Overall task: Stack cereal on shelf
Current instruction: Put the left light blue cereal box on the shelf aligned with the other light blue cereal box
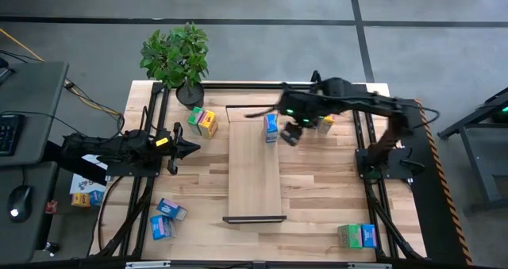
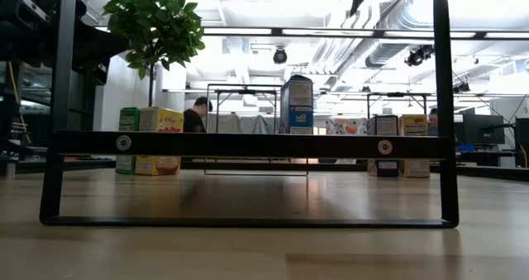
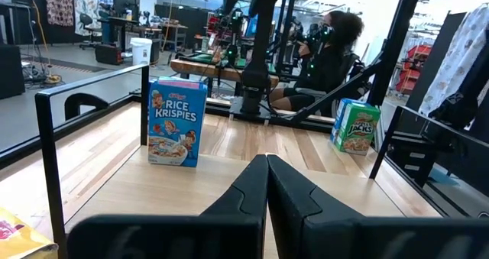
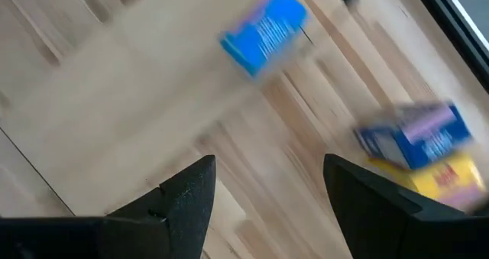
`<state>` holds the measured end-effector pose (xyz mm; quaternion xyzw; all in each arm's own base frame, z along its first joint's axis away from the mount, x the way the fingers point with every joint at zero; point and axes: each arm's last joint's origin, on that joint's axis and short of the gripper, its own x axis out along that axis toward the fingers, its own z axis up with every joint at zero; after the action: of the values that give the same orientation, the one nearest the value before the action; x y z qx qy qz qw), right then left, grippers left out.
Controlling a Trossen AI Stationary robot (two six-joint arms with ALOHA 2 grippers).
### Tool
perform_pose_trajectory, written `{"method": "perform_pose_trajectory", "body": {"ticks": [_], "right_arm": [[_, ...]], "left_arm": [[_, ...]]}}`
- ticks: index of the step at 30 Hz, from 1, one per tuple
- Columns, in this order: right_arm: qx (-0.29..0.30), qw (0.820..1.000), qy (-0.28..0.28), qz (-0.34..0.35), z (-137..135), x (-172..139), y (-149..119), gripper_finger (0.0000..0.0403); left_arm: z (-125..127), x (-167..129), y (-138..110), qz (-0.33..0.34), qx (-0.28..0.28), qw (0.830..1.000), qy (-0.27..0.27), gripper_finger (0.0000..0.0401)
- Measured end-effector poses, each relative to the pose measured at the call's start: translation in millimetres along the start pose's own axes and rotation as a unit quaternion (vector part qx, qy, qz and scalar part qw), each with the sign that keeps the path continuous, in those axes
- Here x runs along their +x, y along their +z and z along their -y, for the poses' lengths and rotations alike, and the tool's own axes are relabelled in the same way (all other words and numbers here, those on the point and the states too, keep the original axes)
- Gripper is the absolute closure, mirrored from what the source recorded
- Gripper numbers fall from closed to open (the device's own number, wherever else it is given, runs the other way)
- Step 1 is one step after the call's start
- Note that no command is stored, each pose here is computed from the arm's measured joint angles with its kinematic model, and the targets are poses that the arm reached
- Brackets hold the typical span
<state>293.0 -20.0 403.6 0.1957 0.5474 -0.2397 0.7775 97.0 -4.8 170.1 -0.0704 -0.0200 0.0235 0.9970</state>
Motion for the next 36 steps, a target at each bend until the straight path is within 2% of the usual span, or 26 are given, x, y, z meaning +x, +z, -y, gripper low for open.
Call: {"method": "perform_pose_trajectory", "body": {"ticks": [3, 6, 9, 11, 14, 17, 20, 22, 24, 25, 28, 31, 33, 36], "right_arm": [[0.007, 1.000, -0.017, -0.001, 19.9, -1.9, -34.9, 0.0167], [0.028, 0.999, 0.011, 0.037, 40.0, 1.7, -67.5, 0.0167], [0.064, 0.990, 0.081, 0.093, 54.5, 10.6, -94.8, 0.0167], [0.094, 0.975, 0.147, 0.140, 60.9, 15.4, -109.2, 0.0167], [0.125, 0.929, 0.264, 0.226, 62.6, 18.7, -121.7, 0.0167], [0.158, 0.864, 0.354, 0.321, 62.9, 19.2, -126.0, 0.0167], [0.174, 0.806, 0.393, 0.408, 63.0, 22.2, -126.4, 0.0167], [0.172, 0.776, 0.411, 0.447, 62.1, 24.3, -125.0, 0.0167], [0.182, 0.753, 0.423, 0.470, 61.8, 24.8, -123.1, 0.0167], [0.189, 0.749, 0.421, 0.476, 61.5, 25.3, -121.9, 0.0167], [0.204, 0.752, 0.401, 0.482, 60.3, 29.5, -118.9, 0.0167], [0.221, 0.751, 0.398, 0.478, 58.6, 31.0, -115.8, 0.0167], [0.233, 0.750, 0.404, 0.470, 57.0, 32.2, -113.9, 0.0167], [0.240, 0.751, 0.405, 0.463, 54.7, 33.7, -111.0, 0.0167]], "left_arm": [[0.0, 0.0, 0.1, 0.000, 0.000, 1.000, 0.000, 0.0401], [0.0, 0.0, 0.0, 0.000, 0.000, 1.000, 0.000, 0.0401], [0.0, 0.0, 0.0, 0.000, 0.000, 1.000, 0.000, 0.0401], [0.0, 0.0, -0.1, 0.000, 0.000, 1.000, 0.000, 0.0401], [0.0, 0.0, 0.0, 0.000, 0.000, 1.000, 0.000, 0.0401], [0.7, -0.1, 5.3, 0.027, -0.004, 1.000, -0.004, 0.0401], [2.5, -2.2, 20.5, 0.105, -0.029, 0.994, -0.016, 0.0401], [3.2, -5.7, 32.8, 0.171, -0.047, 0.984, -0.020, 0.0401], [2.9, -10.9, 44.7, 0.237, -0.072, 0.969, -0.013, 0.0401], [2.6, -14.2, 50.5, 0.271, -0.094, 0.958, -0.012, 0.0401], [1.0, -24.5, 64.3, 0.356, -0.151, 0.922, -0.007, 0.0401], [-0.1, -31.8, 71.5, 0.405, -0.184, 0.895, -0.011, 0.0401], [0.1, -34.6, 74.1, 0.421, -0.206, 0.883, -0.028, 0.0401], [0.1, -35.2, 74.6, 0.424, -0.216, 0.879, -0.034, 0.0401]]}}
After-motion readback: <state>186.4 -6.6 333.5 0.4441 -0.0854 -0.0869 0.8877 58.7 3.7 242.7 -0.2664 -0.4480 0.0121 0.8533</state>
